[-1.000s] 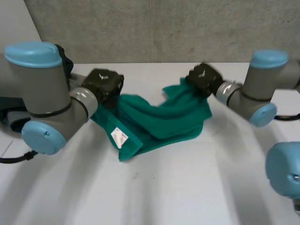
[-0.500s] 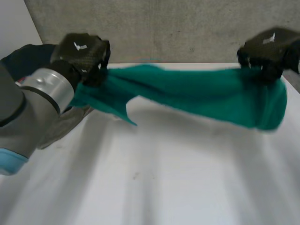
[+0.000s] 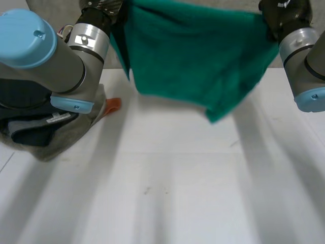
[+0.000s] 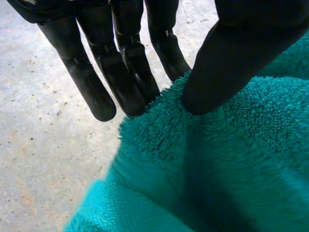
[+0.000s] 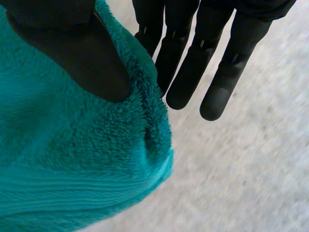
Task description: Fold the laundry.
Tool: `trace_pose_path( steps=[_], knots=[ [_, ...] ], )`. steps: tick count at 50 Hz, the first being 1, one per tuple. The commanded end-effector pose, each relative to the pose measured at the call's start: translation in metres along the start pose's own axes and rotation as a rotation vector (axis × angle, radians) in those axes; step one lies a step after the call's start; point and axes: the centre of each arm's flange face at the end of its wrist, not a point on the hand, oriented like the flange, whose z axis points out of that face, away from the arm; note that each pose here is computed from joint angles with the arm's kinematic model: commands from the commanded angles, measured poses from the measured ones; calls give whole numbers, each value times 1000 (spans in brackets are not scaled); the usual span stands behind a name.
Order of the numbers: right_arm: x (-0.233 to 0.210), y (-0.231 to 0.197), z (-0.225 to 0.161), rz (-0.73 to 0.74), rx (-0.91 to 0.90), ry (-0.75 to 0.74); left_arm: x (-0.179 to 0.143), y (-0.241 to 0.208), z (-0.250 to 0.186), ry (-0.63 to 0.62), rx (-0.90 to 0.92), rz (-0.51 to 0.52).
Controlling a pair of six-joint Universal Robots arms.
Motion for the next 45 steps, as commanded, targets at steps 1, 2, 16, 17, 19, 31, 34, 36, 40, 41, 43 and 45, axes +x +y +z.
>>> trace_pose_path(
  steps=[1, 2, 16, 17, 19, 31, 34, 36, 40, 41, 43, 45],
  knots=[
    [-22, 17, -23, 32, -47, -119, 18, 33, -49, 61, -184, -14],
    [-25, 22, -27, 35, -73, -134, 21, 39, -57, 71, -214, -14],
    [-83, 101, -134, 84, -546, -463, 45, 79, -206, 259, -731, -8],
    [-86, 103, -139, 86, -558, -474, 46, 78, -212, 270, -754, -7],
    [-90, 108, -151, 93, -591, -504, 49, 76, -223, 296, -790, -8],
    [-98, 110, -170, 117, -597, -573, 28, 19, -188, 291, -721, -18],
    [-97, 109, -170, 116, -593, -570, 25, 16, -170, 287, -681, -20],
    [-98, 109, -171, 116, -594, -573, 27, 28, -158, 301, -681, -22],
    [-99, 109, -174, 117, -600, -581, 29, 62, -145, 307, -756, -23],
    [-99, 109, -174, 113, -600, -583, 30, 68, -144, 312, -777, -23],
    [-100, 110, -176, 111, -605, -586, 35, 89, -146, 339, -846, -16],
    [-99, 111, -177, 103, -606, -589, 38, 100, -149, 358, -890, -3]
  ],
)
